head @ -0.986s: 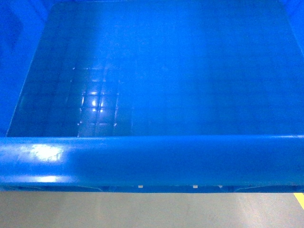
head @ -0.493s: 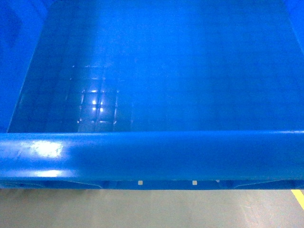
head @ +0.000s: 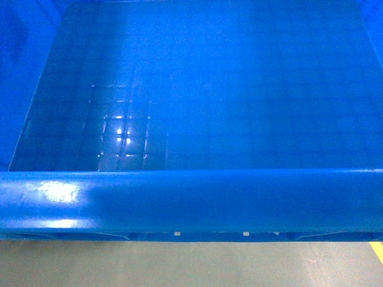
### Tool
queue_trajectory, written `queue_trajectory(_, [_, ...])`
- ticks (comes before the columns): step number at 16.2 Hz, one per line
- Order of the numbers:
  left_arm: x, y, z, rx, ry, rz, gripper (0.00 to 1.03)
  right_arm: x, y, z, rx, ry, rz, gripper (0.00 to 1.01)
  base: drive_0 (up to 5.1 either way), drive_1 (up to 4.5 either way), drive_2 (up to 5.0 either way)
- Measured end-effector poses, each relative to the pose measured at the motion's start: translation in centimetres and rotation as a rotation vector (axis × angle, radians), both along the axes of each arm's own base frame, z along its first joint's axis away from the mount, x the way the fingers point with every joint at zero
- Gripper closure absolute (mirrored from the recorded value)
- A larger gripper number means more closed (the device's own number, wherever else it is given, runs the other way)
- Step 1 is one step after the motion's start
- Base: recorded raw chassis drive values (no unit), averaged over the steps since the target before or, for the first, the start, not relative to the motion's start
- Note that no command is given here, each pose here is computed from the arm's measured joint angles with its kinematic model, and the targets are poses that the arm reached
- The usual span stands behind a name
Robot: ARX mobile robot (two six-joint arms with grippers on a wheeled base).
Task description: Place box next to blue box on left shelf
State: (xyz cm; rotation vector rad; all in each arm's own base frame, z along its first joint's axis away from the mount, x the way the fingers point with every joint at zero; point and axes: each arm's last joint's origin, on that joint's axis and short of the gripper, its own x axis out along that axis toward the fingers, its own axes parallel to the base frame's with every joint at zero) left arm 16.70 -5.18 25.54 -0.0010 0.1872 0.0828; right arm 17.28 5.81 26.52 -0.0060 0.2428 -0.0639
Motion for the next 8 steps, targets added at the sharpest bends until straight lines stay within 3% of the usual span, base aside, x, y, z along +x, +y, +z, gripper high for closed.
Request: queue_trajectory(8, [0.0, 0.0, -0.01, 0.0, 0.001, 0.0, 0.94, 0.0, 0.0, 0.0, 0.0, 0.0, 0.0, 0.92, 0.0, 0.0, 0.0])
